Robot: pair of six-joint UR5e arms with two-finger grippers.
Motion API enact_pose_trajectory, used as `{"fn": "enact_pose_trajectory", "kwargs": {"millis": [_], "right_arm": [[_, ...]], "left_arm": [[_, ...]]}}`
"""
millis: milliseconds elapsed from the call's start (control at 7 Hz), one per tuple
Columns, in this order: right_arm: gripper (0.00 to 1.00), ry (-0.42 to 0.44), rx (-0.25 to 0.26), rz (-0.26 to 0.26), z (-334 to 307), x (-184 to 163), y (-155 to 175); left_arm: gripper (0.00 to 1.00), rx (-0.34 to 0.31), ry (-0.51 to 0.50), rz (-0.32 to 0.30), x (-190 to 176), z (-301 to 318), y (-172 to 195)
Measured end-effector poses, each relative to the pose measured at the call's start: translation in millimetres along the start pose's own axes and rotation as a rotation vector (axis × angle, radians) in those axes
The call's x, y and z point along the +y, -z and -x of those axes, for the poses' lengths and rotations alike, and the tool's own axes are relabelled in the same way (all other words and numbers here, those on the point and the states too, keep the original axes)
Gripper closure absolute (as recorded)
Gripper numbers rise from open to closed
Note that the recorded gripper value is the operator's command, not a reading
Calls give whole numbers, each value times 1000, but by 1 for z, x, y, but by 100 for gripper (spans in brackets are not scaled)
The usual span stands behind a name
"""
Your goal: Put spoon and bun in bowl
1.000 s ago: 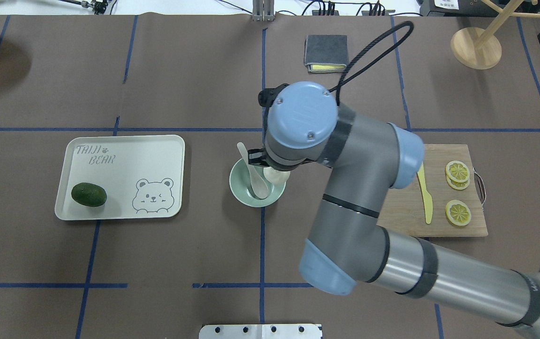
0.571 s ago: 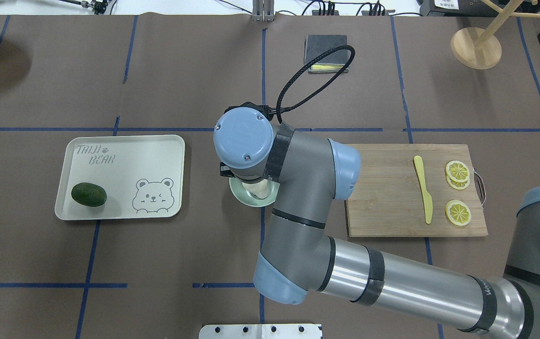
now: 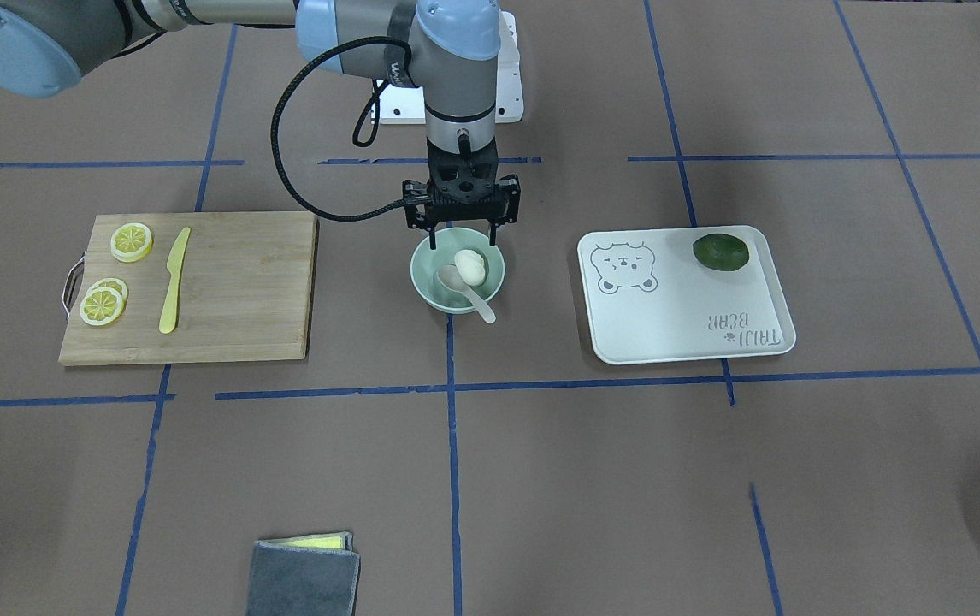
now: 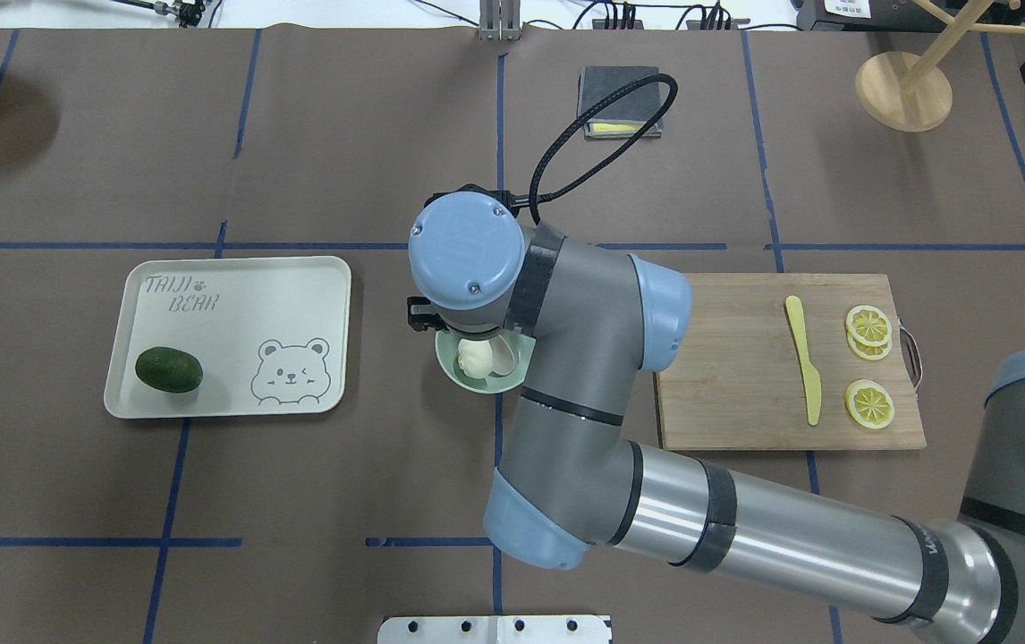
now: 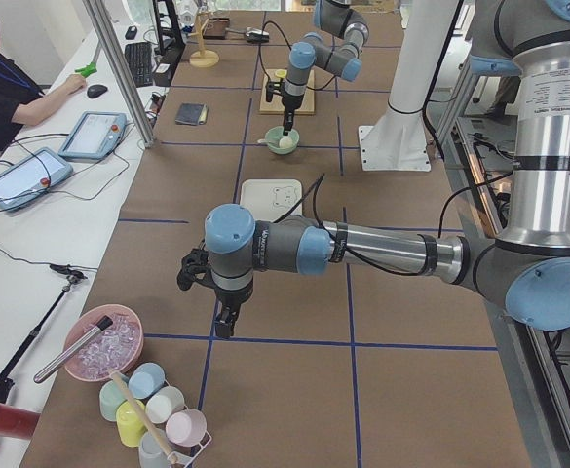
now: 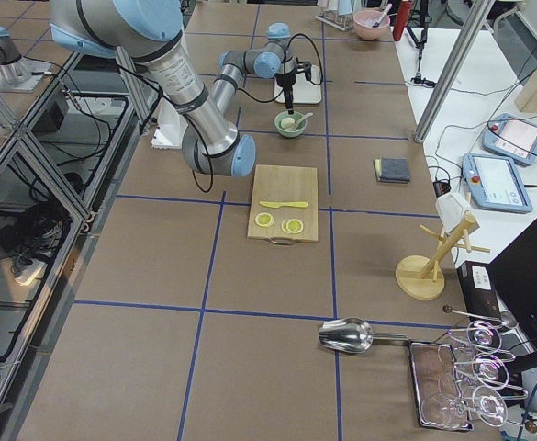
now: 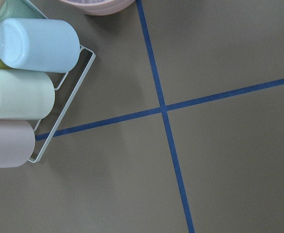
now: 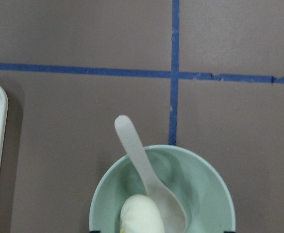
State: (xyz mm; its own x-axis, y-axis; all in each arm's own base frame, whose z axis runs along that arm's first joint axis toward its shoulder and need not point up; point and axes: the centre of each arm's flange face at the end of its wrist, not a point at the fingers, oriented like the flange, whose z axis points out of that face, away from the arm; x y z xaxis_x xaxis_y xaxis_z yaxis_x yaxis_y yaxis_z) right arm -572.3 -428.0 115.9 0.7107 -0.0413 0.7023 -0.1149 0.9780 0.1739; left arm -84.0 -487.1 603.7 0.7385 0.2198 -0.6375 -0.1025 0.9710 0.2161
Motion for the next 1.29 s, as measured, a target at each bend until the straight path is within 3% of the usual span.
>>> {"fn": "enact_pose_trajectory", "kwargs": {"millis": [286, 714, 1000, 1286], "right_arm": [[0, 56, -18, 12, -74, -65, 24], [0, 186, 0, 45, -274, -148, 56], [0, 321, 7, 80, -439, -173, 80], [0, 373, 22, 111, -599, -156, 99]], "left_arm": [[0, -4, 8, 10, 3, 4, -4], [0, 3, 25, 26, 10, 8, -10], [0, 9, 31, 31, 12, 8, -12], [0, 68, 40, 25, 17, 4, -14]]}}
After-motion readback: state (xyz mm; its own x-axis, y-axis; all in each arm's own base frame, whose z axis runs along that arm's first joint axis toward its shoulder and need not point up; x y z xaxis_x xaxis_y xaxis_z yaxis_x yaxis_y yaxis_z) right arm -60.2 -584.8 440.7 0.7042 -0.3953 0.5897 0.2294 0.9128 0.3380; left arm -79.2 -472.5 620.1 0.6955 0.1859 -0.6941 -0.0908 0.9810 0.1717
